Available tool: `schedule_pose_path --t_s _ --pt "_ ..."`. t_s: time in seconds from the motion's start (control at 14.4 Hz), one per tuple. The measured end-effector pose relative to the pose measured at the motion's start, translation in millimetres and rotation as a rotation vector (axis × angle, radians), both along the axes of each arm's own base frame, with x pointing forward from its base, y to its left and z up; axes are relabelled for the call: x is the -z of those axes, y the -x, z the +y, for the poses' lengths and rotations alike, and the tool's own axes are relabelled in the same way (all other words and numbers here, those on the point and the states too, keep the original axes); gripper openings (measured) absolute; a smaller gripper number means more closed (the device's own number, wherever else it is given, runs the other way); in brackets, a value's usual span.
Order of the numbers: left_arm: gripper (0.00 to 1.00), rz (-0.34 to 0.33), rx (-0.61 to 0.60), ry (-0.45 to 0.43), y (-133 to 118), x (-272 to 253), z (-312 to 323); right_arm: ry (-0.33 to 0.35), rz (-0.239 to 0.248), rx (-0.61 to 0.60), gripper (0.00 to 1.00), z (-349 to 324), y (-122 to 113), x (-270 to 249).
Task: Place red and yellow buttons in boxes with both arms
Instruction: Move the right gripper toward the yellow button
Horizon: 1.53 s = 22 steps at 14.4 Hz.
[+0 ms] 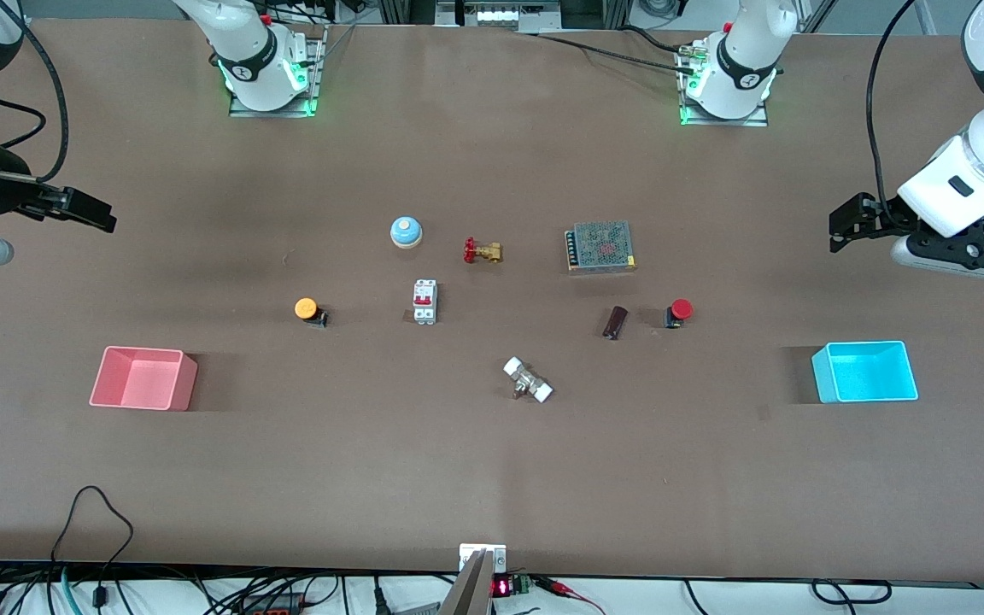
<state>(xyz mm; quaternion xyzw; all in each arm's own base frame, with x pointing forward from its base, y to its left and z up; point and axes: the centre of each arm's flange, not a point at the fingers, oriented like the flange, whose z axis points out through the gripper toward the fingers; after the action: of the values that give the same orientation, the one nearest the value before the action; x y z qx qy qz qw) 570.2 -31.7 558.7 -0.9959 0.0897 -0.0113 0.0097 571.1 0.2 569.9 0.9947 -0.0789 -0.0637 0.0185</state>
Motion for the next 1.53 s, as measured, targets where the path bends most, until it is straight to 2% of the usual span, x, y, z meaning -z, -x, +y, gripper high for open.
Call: schedule_pose_path --t_s 0.35,0.63,0.97,1.53 --pt "1.00 0.000 0.000 0.000 0.0 0.0 -0.2 -0.002 0.000 0.000 1.00 0.3 -0.8 1.3" --pt "1.00 0.000 0.000 0.000 0.0 0.0 -0.2 -0.037 0.008 0.001 1.00 4.8 -3.0 6.3" --pt "1.00 0.000 0.000 0.000 0.0 0.0 -0.3 -0.040 0.018 -0.037 1.00 26.4 -10.1 19.9" --pt "1.00 0.000 0.000 0.000 0.0 0.1 -0.3 -0.040 0.031 -0.035 1.00 25.4 -11.5 26.5"
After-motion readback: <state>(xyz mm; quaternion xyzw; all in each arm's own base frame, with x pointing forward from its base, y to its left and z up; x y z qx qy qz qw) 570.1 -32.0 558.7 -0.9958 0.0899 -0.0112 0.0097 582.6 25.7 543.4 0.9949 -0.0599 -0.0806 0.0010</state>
